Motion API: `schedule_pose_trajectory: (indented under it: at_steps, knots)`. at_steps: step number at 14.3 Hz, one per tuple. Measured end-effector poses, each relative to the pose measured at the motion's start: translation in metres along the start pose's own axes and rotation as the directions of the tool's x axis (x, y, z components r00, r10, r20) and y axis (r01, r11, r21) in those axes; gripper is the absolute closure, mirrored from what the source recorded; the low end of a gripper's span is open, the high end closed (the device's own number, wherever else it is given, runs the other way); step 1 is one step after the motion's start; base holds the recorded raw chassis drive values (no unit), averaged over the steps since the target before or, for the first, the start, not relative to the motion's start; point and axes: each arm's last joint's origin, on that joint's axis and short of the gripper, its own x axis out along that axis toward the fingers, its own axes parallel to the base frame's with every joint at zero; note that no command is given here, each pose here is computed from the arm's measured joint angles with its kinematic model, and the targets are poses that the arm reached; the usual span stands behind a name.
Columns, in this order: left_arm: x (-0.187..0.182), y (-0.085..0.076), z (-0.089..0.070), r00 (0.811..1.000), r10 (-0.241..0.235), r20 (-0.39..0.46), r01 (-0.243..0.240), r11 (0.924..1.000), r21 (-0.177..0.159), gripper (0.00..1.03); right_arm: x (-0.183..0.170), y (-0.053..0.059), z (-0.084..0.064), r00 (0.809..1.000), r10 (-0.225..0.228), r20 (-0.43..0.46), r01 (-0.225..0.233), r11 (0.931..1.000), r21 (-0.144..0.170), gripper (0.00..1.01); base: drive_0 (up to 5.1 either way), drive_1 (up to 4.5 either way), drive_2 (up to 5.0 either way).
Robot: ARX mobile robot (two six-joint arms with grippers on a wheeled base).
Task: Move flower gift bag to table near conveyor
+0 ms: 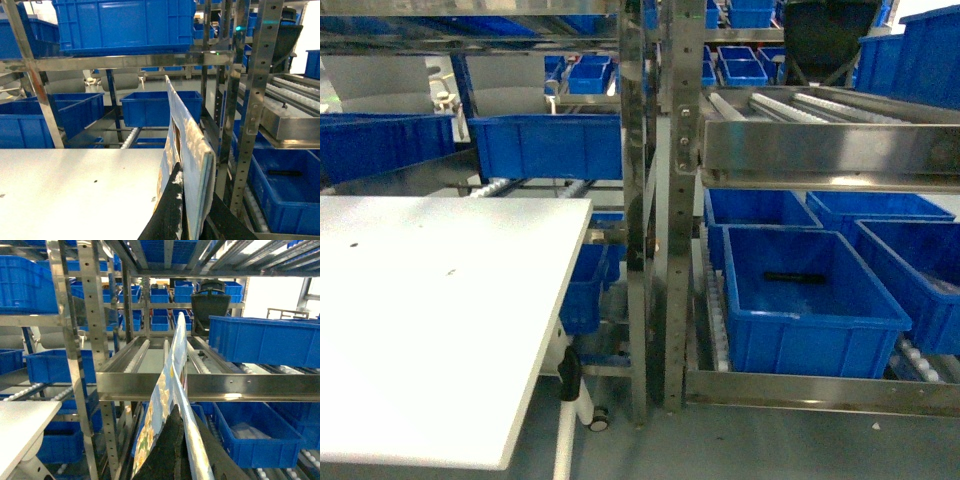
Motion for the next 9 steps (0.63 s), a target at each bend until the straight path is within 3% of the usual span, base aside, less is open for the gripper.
schedule_pose_trajectory:
  at_steps: [9]
  knots:
    - [-0.0001,0.0,0.0,1.0,0.0,-0.001,0.0,1.0,0.0,1.01,-0.0009,0.0003,0.0009,1.0,0.001,0.008,0.0,1.0,-0.003,0.99,-5.0,2.27,2.6]
